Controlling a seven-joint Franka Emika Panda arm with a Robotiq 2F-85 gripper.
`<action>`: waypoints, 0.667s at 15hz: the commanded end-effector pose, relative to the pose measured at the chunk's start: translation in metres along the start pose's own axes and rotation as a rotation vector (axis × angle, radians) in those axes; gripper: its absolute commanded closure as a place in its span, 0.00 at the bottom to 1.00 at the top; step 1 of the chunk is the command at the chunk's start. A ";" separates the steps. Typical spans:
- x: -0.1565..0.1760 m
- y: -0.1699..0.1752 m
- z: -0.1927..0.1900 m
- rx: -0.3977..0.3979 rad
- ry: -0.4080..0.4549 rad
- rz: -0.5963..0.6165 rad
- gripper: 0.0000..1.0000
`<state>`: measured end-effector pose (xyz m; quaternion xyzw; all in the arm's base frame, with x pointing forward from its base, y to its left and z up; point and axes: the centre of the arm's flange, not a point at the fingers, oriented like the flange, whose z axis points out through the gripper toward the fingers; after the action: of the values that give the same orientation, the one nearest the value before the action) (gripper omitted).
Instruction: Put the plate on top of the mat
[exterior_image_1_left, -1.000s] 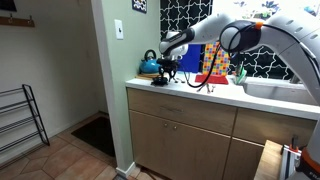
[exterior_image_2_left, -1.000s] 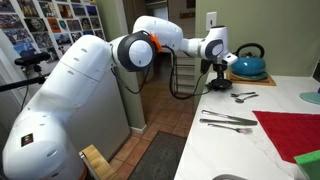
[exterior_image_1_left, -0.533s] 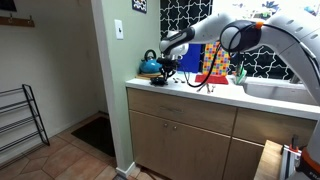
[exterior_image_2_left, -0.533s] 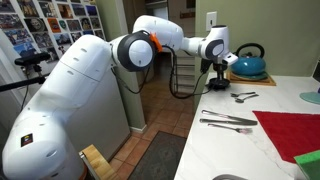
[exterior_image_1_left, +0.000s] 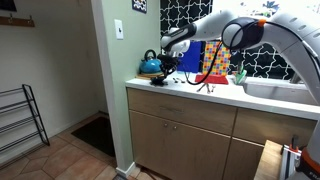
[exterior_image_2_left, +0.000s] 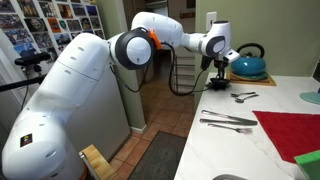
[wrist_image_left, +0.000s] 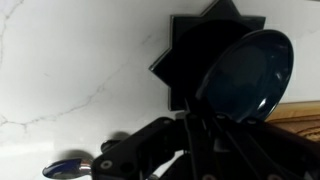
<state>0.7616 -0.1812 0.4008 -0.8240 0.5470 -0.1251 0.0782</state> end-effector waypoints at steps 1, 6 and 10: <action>-0.001 0.012 -0.011 0.037 -0.012 0.036 0.98; -0.002 0.023 -0.024 0.079 0.006 0.069 0.98; -0.008 0.056 -0.043 0.131 -0.010 0.219 0.98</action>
<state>0.7488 -0.1952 0.4185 -0.7888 0.5846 -0.1503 0.1158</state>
